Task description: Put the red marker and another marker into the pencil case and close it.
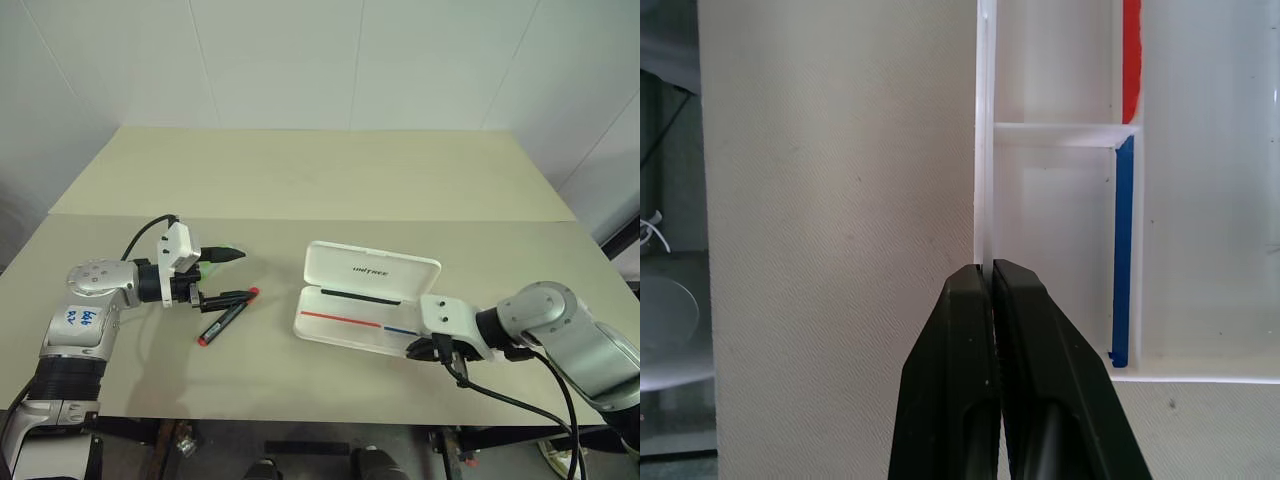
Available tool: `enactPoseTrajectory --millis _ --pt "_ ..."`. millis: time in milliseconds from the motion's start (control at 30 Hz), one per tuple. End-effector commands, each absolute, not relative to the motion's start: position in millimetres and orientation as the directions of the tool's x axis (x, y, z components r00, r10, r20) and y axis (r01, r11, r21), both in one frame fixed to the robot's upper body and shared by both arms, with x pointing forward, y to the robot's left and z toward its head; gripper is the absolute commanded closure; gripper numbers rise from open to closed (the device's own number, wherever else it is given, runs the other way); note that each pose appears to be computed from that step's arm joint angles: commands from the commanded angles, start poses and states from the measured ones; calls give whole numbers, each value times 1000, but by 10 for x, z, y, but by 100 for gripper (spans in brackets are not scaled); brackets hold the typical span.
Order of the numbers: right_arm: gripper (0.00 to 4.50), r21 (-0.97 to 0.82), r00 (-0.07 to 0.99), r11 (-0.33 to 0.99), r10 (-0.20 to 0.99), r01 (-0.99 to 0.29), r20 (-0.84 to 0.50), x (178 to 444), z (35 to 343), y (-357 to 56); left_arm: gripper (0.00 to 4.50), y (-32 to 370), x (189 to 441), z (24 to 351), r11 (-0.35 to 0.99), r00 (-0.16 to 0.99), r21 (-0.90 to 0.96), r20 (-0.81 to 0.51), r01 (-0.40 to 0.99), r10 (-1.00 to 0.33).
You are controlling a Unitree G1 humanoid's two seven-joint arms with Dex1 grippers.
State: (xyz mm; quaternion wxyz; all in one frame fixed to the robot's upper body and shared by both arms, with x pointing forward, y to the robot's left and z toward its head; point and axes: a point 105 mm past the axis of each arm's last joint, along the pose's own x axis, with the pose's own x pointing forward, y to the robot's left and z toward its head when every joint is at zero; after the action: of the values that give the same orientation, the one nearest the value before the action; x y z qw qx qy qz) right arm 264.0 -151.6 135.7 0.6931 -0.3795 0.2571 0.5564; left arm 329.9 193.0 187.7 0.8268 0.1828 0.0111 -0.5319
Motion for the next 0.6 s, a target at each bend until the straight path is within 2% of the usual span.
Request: enactPoseTrajectory --millis 33,300,600 --pt "448 -273 266 71 547 -959 -794 2654 1400 -1612 0 1887 3279 1978 356 427 322 -188 878 -884" --pt "448 -293 259 17 518 -956 -815 2681 1391 -1684 0 1877 3277 1976 357 427 319 -184 878 -885" --pt "448 -344 287 -2 548 -939 -785 2789 1418 -1581 0 1860 3276 1984 356 424 318 -180 879 -887"
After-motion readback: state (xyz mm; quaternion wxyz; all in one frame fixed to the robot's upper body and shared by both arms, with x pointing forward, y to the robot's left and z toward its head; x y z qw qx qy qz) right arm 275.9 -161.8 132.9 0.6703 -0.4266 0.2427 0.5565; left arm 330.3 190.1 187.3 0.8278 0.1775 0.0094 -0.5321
